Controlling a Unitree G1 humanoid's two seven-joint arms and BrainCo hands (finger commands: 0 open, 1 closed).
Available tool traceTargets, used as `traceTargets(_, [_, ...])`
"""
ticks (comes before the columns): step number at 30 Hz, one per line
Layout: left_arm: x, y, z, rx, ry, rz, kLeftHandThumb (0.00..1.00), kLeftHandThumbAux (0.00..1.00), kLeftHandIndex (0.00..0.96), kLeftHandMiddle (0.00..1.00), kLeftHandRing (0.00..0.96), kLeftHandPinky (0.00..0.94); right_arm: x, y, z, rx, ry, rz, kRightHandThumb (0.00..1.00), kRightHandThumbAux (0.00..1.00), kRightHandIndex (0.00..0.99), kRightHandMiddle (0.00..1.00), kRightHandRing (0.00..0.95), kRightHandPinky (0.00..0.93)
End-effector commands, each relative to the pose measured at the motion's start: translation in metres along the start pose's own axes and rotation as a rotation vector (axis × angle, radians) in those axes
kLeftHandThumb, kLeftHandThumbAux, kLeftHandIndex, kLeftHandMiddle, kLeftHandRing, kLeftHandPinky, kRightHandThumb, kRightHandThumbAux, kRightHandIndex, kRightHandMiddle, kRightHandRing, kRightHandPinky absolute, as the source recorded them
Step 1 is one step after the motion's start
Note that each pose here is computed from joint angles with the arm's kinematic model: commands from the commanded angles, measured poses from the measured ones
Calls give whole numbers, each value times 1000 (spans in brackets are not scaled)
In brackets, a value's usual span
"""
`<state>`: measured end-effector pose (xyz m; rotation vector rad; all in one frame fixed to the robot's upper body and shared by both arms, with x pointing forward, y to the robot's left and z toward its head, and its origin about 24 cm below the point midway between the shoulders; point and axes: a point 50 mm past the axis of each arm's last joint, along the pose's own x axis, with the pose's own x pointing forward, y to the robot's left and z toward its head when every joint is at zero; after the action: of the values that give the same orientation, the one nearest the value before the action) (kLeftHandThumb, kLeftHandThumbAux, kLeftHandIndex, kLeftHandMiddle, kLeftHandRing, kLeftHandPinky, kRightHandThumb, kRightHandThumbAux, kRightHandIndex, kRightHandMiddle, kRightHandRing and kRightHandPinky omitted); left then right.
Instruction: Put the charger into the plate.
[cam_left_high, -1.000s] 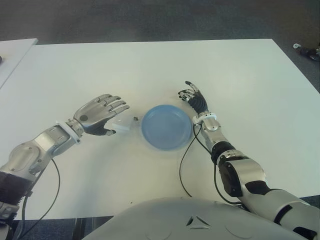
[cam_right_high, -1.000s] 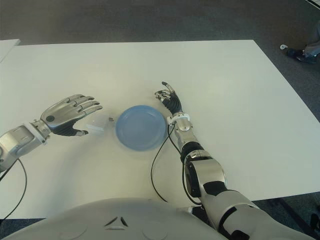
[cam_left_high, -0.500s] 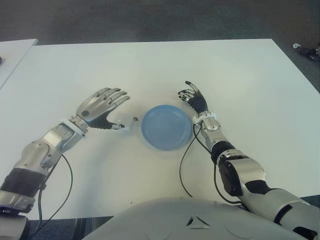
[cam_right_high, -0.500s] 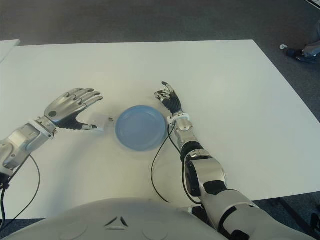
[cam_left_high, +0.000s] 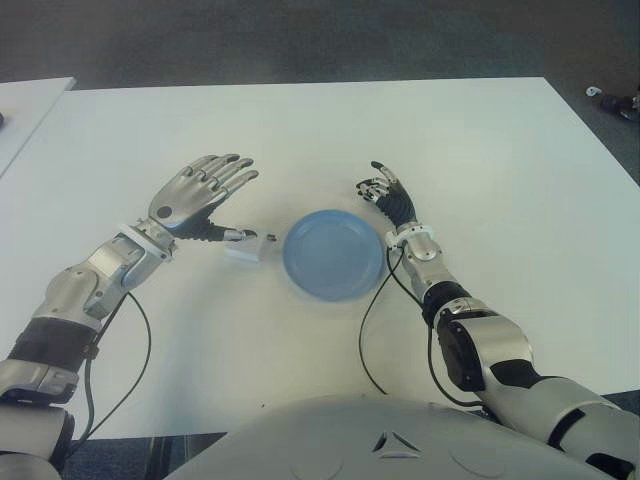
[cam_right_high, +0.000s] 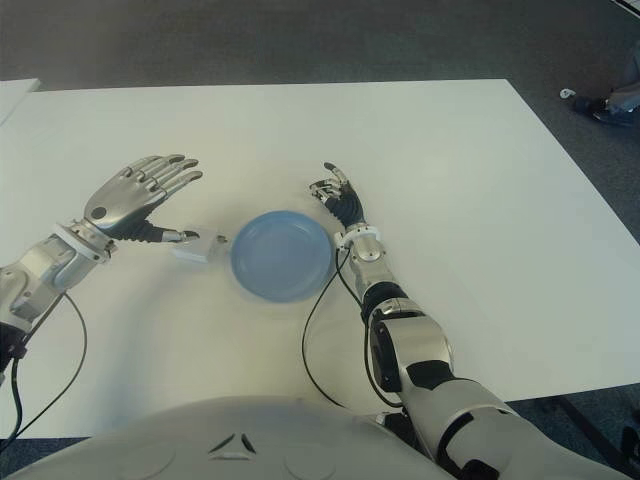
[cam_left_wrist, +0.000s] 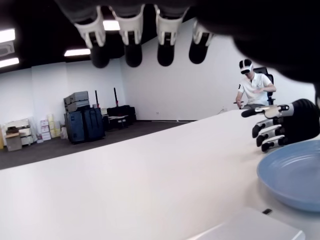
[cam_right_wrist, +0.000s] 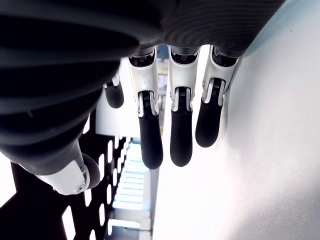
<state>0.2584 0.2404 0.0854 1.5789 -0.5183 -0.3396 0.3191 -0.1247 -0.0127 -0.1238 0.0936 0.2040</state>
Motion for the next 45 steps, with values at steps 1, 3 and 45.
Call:
traceTargets(1, [7,-13,-2,-69,8,-54,251,182,0,0,0,17,-22,3,-39,28,196,7,0,653,81,420,398,305])
traceTargets(3, [8,-17,-5,-99,3,-86,256,178,0,0,0,21,-22,3,-39,27,193,8,0,653,78,418,397,305])
traceTargets(45, [17,-60,-28,4,-163,-568,436,131,0,0,0,0,-24,-3,-40,12,187,-1,0,651,99,422,405,314])
